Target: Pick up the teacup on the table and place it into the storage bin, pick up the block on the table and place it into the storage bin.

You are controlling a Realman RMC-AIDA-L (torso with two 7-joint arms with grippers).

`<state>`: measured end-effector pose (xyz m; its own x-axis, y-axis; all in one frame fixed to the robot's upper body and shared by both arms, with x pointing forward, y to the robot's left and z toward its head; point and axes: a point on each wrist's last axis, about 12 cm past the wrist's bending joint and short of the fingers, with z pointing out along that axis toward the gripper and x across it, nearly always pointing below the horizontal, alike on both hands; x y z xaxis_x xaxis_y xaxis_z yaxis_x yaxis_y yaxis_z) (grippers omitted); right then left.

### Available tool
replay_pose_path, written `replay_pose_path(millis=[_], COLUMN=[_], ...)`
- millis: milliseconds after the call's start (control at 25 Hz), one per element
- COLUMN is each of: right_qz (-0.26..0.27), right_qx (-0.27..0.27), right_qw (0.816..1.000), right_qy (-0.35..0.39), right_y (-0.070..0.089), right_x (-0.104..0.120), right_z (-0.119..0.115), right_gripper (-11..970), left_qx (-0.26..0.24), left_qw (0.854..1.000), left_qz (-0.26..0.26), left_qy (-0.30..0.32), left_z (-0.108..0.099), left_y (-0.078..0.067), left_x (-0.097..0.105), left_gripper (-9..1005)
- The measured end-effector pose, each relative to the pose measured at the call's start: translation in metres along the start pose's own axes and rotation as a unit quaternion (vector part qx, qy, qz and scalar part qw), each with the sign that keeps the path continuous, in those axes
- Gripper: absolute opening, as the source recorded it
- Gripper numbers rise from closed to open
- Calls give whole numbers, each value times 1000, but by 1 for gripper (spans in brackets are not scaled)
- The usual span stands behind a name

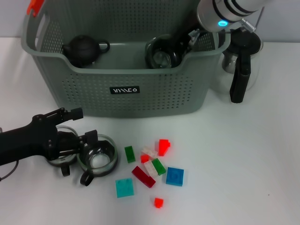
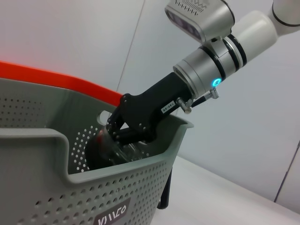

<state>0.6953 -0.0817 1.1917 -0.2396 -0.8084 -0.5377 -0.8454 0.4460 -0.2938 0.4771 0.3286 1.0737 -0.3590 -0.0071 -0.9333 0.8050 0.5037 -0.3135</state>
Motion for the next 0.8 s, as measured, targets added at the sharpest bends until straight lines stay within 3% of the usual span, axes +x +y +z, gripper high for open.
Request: replay_pose_path(millis=[800], right_qz=[-6], right_qx=[1], right_qw=[1000], right_qy=[7], right_y=[3], right_x=[1], right_z=[2], right_gripper=[50], left_qx=[-1], left_qw=[1000], left_qz=[0], left_qy=[0], left_z=[0], left_y=[0], left_x=[0], left_gripper=[904])
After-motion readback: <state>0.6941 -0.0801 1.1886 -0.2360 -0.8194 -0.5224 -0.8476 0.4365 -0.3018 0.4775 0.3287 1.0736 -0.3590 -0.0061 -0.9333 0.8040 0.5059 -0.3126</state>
